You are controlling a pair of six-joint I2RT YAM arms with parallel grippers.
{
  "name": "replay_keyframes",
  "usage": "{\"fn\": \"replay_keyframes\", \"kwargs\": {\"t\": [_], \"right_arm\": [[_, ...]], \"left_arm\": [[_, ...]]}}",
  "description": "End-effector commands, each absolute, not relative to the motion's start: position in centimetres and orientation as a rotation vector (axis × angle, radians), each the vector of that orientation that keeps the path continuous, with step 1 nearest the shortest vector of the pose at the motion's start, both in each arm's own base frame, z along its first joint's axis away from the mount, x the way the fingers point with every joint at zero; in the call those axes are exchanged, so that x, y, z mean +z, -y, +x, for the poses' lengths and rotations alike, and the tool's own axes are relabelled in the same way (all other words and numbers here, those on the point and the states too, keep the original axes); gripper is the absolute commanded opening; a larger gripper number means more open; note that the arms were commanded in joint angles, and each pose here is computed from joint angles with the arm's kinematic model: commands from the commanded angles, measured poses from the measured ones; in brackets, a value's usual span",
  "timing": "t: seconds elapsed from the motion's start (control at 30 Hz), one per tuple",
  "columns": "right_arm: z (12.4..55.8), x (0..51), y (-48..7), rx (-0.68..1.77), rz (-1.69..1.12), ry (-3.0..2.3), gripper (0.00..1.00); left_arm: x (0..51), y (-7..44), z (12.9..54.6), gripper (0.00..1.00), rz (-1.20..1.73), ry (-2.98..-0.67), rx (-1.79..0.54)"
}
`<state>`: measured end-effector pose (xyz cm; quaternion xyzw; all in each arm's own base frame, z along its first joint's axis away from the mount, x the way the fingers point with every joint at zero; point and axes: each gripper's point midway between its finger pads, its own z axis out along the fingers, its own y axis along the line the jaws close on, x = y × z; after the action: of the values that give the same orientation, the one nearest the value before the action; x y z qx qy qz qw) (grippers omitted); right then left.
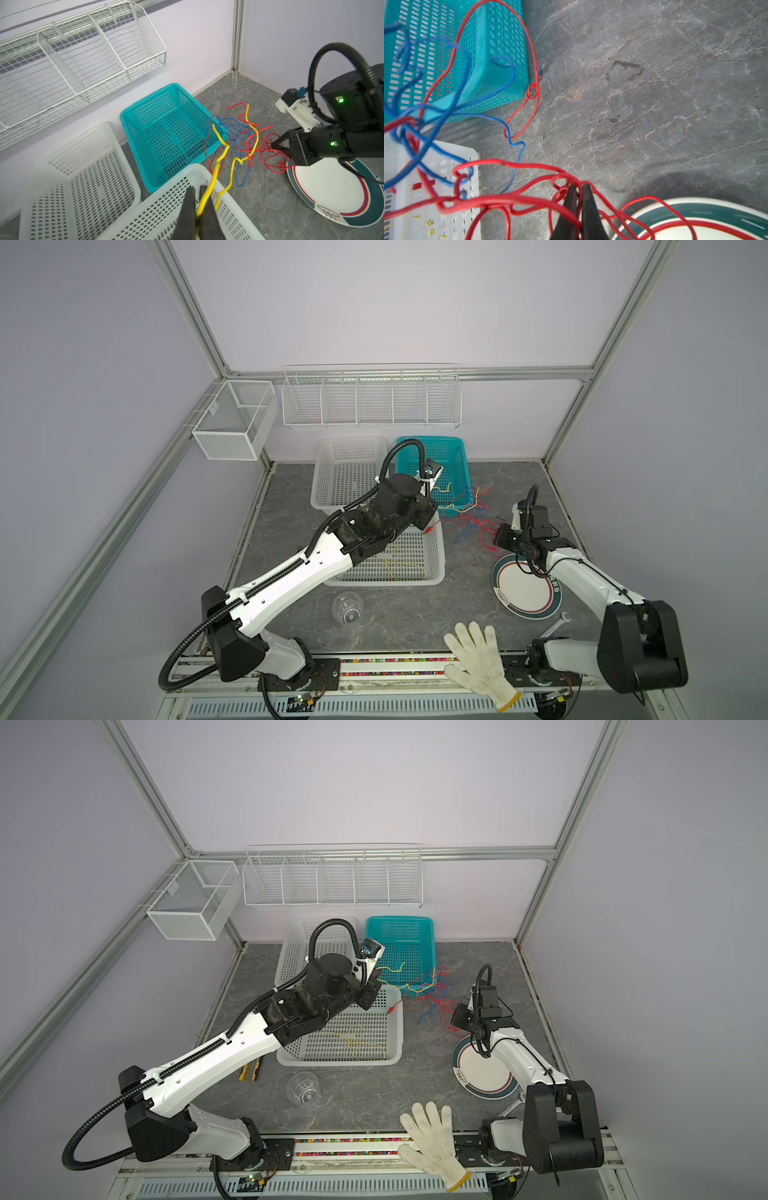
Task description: Untangle the cables
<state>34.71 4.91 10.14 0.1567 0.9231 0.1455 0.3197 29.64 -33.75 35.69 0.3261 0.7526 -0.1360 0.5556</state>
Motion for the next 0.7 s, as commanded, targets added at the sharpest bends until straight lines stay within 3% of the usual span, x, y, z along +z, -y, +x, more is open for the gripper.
{"fn": "replay_keyframes", "kwargs": {"t": [0.0,0.2,0.43,0.67], "right_arm": [[32.8,7.1,-0.7,0.208,0.586,-2.512,0.06],[32.9,7.9,0.0,0.216,0.592,-2.501,0.06],[33.0,10.3,-2.2,0.274,0.456,-2.481,0.06],[33.6,12.2,-3.6,0.337,0.370,-2.434,0.07]], "left_arm": [[41.7,28.1,30.6,0.00,0.575,-1.671,-0.225],[41.4,25.8,30.3,0.00,0.565,-1.675,-0.160],[38.9,30.5,29.0,0.00,0.702,-1.659,-0.399],[35.9,31.5,29.8,0.00,0.696,-1.731,-0.404]]}}
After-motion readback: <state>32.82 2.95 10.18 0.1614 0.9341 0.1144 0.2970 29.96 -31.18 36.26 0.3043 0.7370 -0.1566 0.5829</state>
